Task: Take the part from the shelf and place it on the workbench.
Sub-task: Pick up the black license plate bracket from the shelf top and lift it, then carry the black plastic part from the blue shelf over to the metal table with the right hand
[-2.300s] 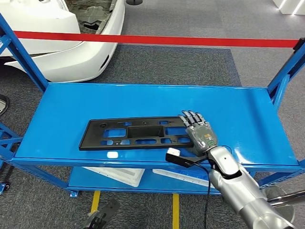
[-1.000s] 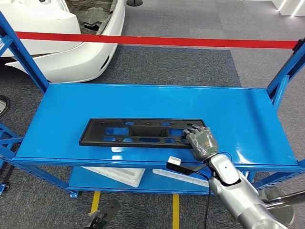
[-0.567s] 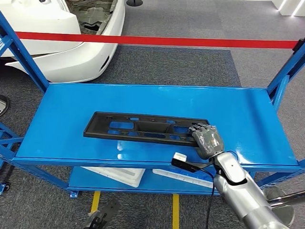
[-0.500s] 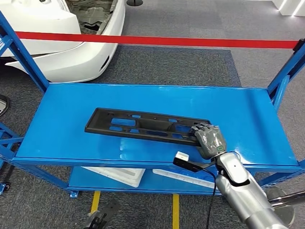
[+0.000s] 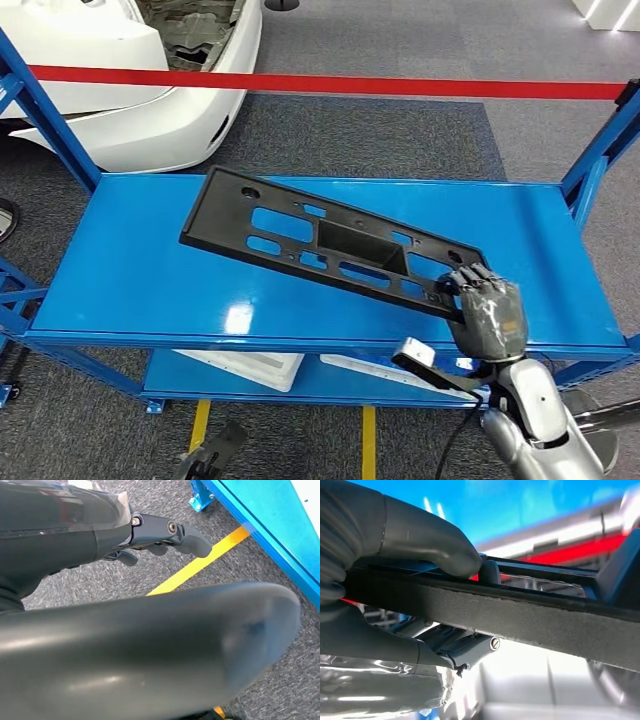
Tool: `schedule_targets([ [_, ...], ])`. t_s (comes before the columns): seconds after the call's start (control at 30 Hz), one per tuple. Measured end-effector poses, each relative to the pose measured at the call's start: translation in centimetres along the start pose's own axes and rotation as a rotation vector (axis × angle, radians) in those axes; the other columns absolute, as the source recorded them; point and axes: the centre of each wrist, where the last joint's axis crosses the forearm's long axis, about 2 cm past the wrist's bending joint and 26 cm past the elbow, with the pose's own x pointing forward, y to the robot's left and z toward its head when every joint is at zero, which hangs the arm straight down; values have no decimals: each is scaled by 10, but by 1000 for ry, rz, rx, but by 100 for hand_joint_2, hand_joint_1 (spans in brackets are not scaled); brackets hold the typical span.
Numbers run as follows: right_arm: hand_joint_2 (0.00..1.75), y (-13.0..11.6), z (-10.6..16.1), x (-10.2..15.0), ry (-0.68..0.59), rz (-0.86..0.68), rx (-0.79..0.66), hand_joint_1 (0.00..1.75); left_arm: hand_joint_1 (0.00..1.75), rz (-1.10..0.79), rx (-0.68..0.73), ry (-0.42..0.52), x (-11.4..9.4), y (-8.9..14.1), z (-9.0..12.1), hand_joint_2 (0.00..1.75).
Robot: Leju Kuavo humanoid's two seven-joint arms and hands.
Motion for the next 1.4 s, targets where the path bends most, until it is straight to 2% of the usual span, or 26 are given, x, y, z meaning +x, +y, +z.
schedule_targets([
  [0.27,175,-26,42,56,-60,58,-195,175,0,50,36,3,-8,-3,4,0],
  [0.5,175,-33,53,95,-97,63,-232,175,0,74,41,-1,-13,-4,7,0],
  [0.93,175,-31,51,117,-78,-11,-246,175,0,95,38,0,-14,-5,7,0],
  [1.4,175,-28,52,120,-47,-51,-239,175,0,72,100,46,-13,-4,7,0],
])
